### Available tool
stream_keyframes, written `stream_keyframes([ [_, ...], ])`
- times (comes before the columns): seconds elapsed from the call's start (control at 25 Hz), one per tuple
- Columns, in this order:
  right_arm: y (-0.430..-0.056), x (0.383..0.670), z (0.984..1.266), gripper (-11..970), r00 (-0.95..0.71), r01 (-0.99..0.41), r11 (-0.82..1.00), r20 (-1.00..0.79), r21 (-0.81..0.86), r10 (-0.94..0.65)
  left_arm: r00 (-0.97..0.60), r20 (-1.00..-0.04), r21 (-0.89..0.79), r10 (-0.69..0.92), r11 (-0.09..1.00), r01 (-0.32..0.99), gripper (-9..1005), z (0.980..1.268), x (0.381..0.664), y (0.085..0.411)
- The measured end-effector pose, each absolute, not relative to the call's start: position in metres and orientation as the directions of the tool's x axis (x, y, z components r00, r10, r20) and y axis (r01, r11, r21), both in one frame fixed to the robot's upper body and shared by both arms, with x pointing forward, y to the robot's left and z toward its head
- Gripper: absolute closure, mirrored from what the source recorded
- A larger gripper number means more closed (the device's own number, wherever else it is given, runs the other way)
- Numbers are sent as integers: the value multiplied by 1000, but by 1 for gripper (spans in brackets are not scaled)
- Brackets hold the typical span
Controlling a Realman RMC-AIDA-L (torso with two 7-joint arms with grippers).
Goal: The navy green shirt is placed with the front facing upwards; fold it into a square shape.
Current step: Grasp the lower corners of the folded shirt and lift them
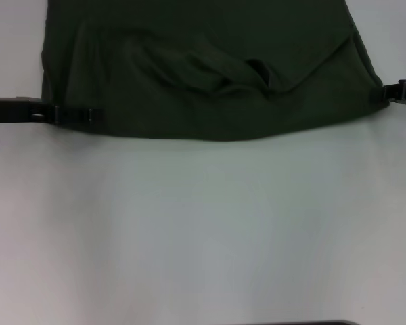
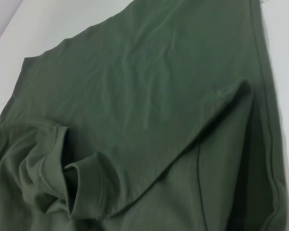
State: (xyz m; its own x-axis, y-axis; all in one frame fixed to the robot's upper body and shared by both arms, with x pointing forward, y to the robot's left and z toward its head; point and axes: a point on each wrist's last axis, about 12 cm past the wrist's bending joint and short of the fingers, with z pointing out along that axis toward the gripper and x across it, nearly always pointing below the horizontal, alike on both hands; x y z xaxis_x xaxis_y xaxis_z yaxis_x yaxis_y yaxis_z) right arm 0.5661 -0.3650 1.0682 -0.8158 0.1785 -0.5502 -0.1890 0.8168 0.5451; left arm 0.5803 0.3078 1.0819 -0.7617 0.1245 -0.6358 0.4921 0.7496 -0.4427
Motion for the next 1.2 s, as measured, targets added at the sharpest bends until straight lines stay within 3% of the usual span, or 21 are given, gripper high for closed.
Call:
stream_keyframes([
  [0.6,-363,566,1067,929,-814,-192,814,-552,548,180,-749,-650,-399,128,781,480,211,1082,585,311],
  [1.0,-363,566,1068,930,-812,-190,813,-553,550,185,-759,-635,-395,142,785,478,685,1079,584,310],
  [1.2,-364,566,1067,930,-812,-189,813,-553,551,186,-759,-635,-394,146,784,480,850,1080,585,310],
])
